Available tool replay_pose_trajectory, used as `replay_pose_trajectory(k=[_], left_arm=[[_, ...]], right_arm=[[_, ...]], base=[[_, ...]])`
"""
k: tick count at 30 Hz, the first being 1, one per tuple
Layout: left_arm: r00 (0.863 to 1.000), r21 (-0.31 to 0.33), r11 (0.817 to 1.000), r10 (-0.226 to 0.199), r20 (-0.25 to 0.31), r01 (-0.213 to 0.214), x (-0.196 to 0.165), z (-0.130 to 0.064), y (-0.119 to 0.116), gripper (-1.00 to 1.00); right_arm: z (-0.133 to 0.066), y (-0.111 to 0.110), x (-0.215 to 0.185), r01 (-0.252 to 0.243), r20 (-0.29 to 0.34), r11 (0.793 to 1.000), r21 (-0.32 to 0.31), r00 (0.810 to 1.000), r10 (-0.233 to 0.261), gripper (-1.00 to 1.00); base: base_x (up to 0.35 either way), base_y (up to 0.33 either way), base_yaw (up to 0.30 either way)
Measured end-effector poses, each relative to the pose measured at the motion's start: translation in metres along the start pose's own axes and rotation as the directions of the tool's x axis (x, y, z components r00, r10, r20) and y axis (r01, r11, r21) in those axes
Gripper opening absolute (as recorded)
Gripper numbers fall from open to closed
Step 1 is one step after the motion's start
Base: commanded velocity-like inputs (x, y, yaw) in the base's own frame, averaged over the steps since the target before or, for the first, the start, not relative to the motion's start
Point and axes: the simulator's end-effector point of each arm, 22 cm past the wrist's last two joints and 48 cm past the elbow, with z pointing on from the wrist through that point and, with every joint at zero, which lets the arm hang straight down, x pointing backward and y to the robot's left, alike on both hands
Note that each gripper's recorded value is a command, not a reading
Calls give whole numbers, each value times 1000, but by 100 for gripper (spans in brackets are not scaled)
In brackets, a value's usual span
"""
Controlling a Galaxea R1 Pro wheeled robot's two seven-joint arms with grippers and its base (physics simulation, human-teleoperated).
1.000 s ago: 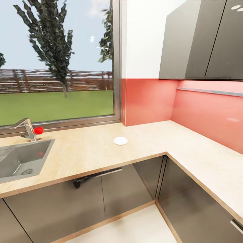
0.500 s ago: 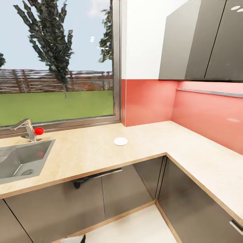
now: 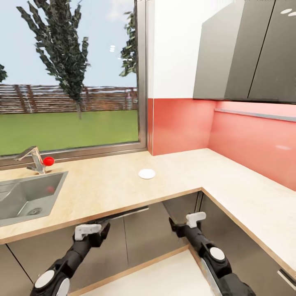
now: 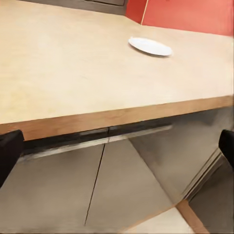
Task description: Set up a coffee station on the kitchen countertop: keep the coffee maker on the countertop, move the bottle of coffee from the kitchen shelf to the counter next to the coffee maker, place a paper coffee filter on top of the coffee maker, put the saucer next to the coffee maker with the coffee cup on the saucer, and place the electric kettle next to the coffee maker.
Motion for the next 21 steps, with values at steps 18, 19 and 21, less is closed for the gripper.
replay_pose_trajectory(k=[18, 19, 21], left_arm=[[991, 181, 976, -101, -90, 116, -179, 78, -72, 100], [989, 183, 976, -98, -106, 117, -182, 80, -74, 100], [985, 180, 976, -94, -148, 121, -183, 84, -75, 100]], right_arm=[[53, 9, -213, -130, -81, 984, -124, 989, 120, 100], [57, 7, -222, -125, -95, 985, -121, 989, 114, 100], [65, 6, -239, -122, -122, 986, -118, 987, 107, 100]], base=[[0, 0, 0], [0, 0, 0], [0, 0, 0]])
